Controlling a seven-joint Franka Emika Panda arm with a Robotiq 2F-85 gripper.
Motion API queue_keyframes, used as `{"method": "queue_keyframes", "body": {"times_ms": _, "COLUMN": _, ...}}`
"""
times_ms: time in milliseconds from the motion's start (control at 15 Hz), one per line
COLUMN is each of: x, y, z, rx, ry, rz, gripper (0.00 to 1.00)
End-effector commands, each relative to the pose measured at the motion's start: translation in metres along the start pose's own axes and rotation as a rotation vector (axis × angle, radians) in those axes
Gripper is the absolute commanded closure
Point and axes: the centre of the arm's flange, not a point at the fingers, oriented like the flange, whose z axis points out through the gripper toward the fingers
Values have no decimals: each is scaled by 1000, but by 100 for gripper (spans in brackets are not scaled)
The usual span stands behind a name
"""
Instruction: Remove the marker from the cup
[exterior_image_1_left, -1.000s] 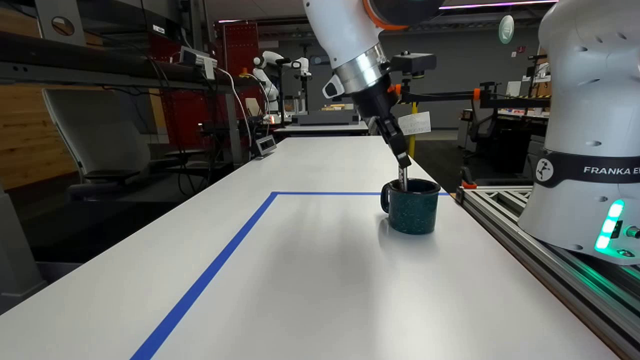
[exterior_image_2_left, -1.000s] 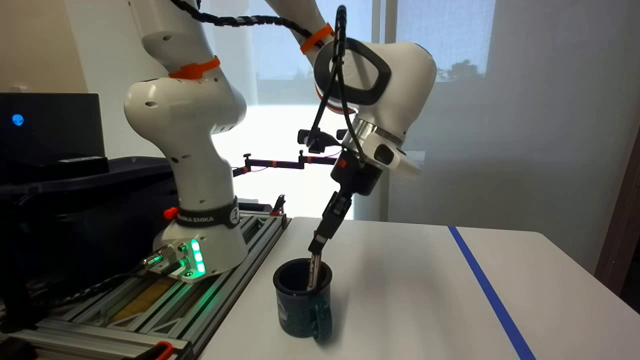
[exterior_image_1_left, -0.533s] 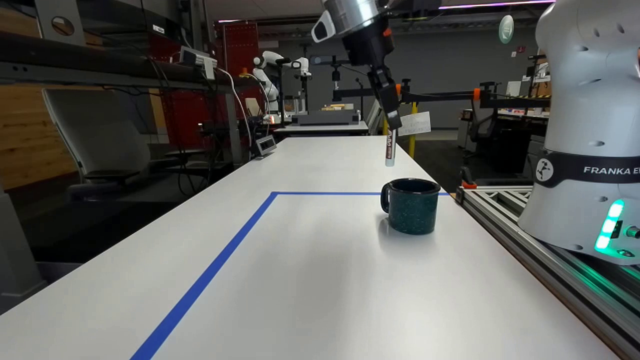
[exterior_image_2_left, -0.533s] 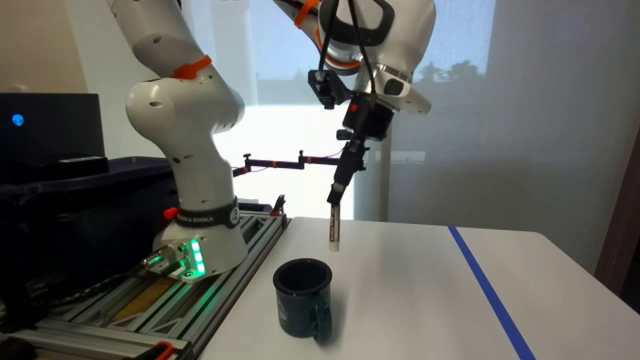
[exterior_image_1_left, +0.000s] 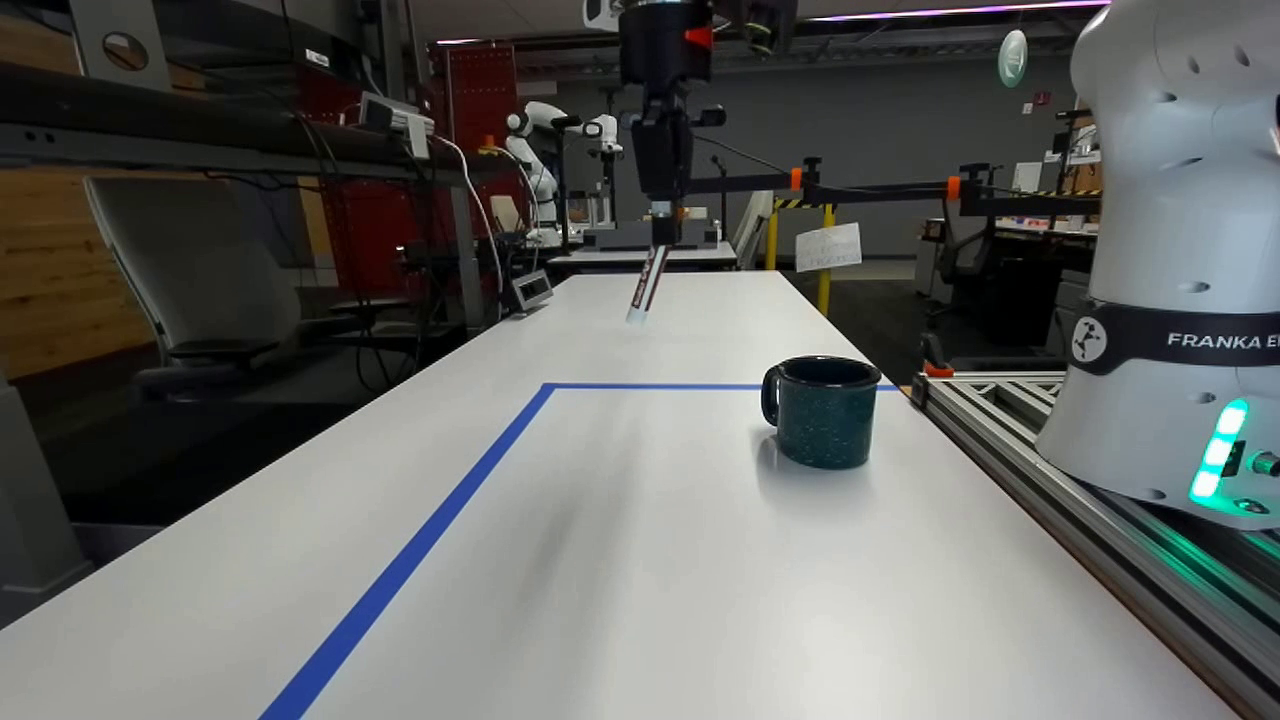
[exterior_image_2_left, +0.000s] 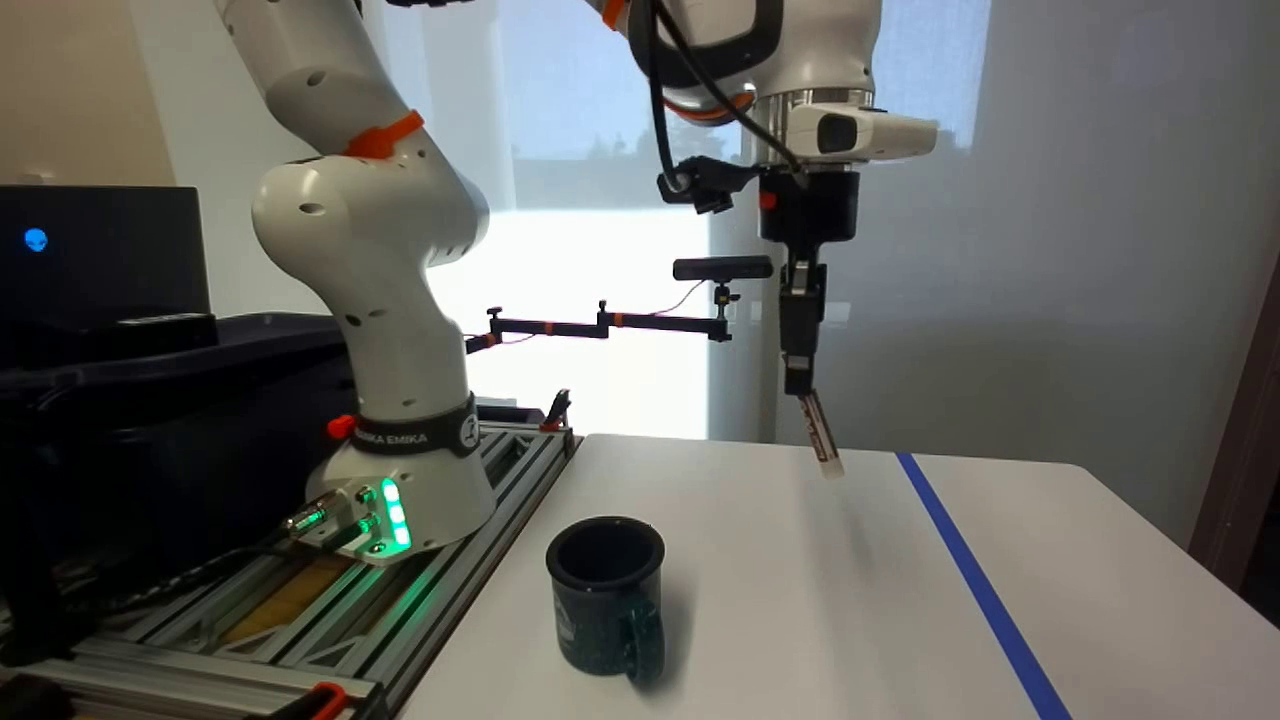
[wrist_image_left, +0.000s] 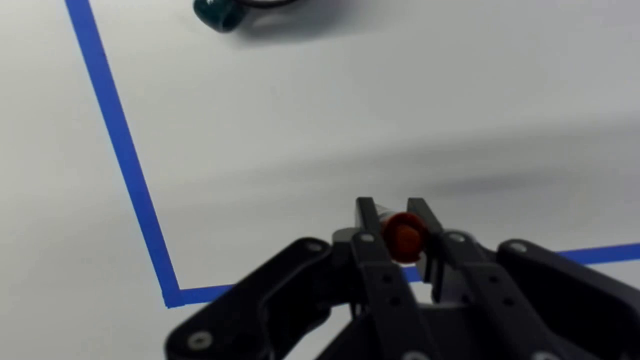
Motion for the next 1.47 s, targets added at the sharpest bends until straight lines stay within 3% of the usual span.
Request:
{"method": "queue_keyframes", "body": {"times_ms": 0, "x": 3, "y": 10, "z": 22, "rx": 125, "ry": 150, "rz": 52, "gripper": 95}}
{"method": "queue_keyframes", "body": {"times_ms": 200, "x": -2, "y": 22, "z": 41, "rx": 169, "ry": 250, "rz": 49, "gripper": 95}}
{"method": "queue_keyframes", "body": {"times_ms": 400, "x": -4, "y": 30, "z": 56, "rx": 167, "ry": 292, "rz": 1, "gripper": 95}}
{"method": "queue_keyframes", "body": {"times_ms": 867, "x": -11, "y": 37, "z": 102, "rx": 104, "ry": 169, "rz": -129, "gripper": 95}}
{"method": "queue_keyframes", "body": {"times_ms": 1400, "x": -12, "y": 47, "z": 131, "rx": 91, "ry": 109, "rz": -236, "gripper": 95}}
